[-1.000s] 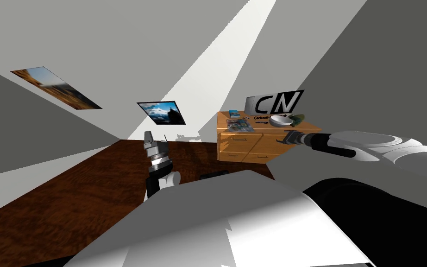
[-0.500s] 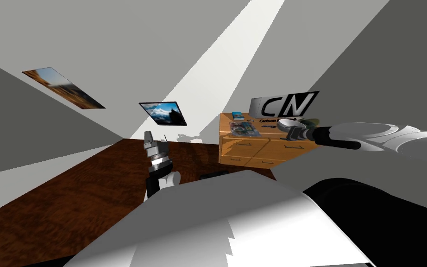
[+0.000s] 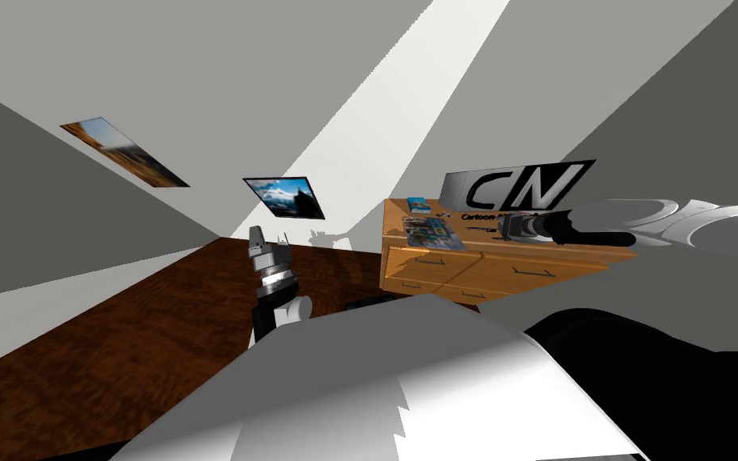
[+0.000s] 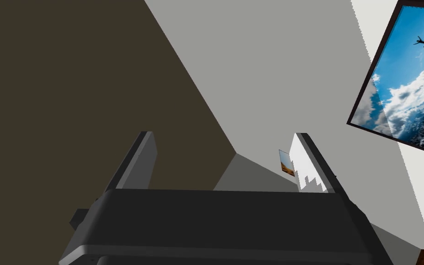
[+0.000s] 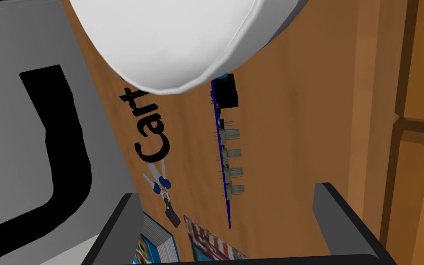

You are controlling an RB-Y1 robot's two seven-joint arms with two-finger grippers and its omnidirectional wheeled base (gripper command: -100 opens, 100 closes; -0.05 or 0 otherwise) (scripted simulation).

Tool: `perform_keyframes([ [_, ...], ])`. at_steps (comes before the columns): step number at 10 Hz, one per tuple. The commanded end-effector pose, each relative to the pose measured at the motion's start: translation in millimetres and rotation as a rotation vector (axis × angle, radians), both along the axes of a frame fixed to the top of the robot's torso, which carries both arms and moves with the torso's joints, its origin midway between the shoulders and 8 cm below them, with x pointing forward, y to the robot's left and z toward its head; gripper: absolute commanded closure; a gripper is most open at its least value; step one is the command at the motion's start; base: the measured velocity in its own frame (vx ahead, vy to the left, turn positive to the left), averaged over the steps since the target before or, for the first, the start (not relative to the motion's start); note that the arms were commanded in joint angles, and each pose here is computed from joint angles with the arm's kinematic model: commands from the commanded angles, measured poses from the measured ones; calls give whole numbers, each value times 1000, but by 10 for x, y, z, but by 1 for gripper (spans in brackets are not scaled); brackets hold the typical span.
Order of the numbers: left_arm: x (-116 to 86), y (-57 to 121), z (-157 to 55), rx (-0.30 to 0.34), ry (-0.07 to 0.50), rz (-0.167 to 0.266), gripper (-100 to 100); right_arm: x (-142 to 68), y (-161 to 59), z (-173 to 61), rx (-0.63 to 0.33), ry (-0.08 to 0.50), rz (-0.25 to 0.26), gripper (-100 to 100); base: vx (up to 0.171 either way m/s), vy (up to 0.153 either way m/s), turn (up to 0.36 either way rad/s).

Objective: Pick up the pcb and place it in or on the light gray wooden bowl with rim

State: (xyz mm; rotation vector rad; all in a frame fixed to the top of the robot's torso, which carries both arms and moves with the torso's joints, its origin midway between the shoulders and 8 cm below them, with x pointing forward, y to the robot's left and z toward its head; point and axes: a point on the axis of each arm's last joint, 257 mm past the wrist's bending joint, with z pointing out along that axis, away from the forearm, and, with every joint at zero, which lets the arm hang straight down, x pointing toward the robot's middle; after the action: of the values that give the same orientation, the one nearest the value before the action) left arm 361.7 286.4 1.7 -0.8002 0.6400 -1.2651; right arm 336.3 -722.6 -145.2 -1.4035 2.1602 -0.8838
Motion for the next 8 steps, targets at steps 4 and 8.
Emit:
perform_keyframes([
  [4, 0, 0, 1, 0, 0, 0, 0, -133, -23, -113, -15, 57, 14, -100, 56, -26, 14],
  [8, 0, 0, 1, 0, 0, 0, 0, -312, -69, -280, -13, 61, -6, -100, 36, -25, 74],
])
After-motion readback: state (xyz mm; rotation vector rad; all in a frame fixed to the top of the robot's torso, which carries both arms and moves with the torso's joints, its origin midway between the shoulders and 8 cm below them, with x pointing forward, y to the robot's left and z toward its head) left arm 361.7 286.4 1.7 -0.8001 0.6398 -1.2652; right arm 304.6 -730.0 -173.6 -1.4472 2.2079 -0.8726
